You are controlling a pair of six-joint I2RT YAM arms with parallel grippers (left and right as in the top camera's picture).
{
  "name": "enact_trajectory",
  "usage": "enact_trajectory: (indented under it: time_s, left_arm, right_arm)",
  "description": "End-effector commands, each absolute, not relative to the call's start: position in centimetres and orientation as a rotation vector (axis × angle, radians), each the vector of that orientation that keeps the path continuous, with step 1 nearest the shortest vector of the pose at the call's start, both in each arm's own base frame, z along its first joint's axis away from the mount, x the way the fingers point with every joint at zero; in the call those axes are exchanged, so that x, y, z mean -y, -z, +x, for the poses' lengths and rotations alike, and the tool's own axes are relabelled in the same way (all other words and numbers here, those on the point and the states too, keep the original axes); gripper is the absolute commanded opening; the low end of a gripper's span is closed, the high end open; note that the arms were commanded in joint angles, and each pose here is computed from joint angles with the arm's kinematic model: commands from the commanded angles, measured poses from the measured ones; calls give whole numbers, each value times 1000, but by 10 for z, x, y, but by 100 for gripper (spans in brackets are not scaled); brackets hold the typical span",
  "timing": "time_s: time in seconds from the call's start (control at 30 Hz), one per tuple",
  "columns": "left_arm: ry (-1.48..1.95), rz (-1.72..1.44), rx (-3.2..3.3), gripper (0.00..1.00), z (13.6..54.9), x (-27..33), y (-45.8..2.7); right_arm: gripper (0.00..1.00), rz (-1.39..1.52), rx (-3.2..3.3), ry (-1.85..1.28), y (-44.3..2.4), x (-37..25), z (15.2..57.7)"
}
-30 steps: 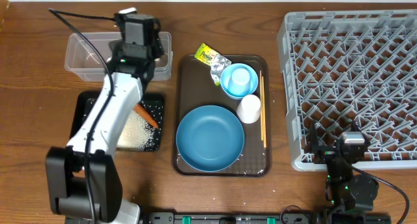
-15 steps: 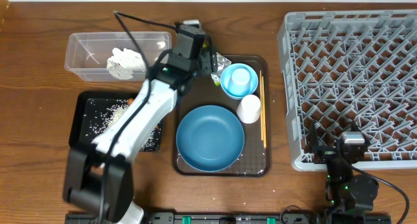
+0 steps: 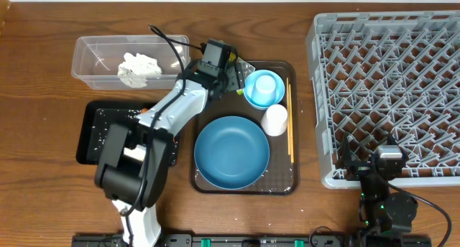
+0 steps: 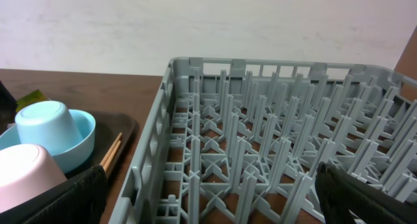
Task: Sort waste into correct bins and load items into the dishwasher rack
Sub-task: 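Lift the wrapper and drop it into the clear plastic container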
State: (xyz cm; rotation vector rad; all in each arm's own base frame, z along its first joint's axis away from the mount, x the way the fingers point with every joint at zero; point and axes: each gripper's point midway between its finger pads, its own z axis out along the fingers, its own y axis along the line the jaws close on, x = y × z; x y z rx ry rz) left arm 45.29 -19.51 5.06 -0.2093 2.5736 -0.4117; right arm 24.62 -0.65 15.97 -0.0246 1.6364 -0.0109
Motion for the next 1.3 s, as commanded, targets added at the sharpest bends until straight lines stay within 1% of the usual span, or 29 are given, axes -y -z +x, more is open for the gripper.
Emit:
enact_trajectory:
  time_s: [0.0, 0.03, 0.1, 0.3, 0.33, 0.47, 0.6, 0.63, 0.67, 0.7, 0.87, 0.9, 1.03, 1.13, 1.27]
  left_arm:
    - [459, -255, -2590, 82, 457, 201, -40]
    - [473, -269, -2595, 84, 457, 203, -37]
    - [483, -305, -2595, 84, 458, 204, -33]
    - [498, -344, -2589, 83, 460, 206, -29]
    - [497, -342, -2593, 78, 460, 207, -27]
    - [501, -327, -2613, 64, 455, 212, -21]
    - [494, -310, -2639, 61, 450, 219, -10]
    - [492, -308, -2642, 59, 449, 219, -8]
    - [492, -305, -2643, 58, 448, 220, -8]
    - [492, -304, -2643, 54, 448, 221, -8]
    - [502, -300, -2628, 12, 450, 222, -15]
    - [506, -299, -2621, 6, 451, 222, -19]
    - [532, -290, -2576, 6, 452, 222, -48]
    - [563, -223, -2480, 6, 455, 223, -97]
    - [537, -252, -2308, 6, 460, 206, -169]
  right_arm:
    - [99, -3, -1637, 10, -159, 9, 246]
    - [99, -3, -1637, 10, -159, 9, 246]
    - [99, -3, -1637, 10, -159, 9, 246]
    - [99, -3, -1637, 10, -159, 9, 246]
    - [99, -3, -1637, 10, -159, 9, 246]
    - [99, -3, -1637, 10, -159, 9, 246]
    - [99, -3, -1637, 10, -159, 9, 246]
    - [99, -3, -1637, 10, -159, 9, 246]
    - [99, -3, -1637, 10, -159, 9, 246]
    - [99, -3, -1637, 10, -159, 9, 246]
    - [99, -3, -1637, 10, -159, 9, 246]
    - [99, -3, -1637, 10, -159, 9, 246]
    - [99, -3, -1637, 10, -159, 9, 246]
    - [99, -3, -1637, 10, -159, 9, 246]
    - [99, -3, -1637, 10, -159, 9, 246]
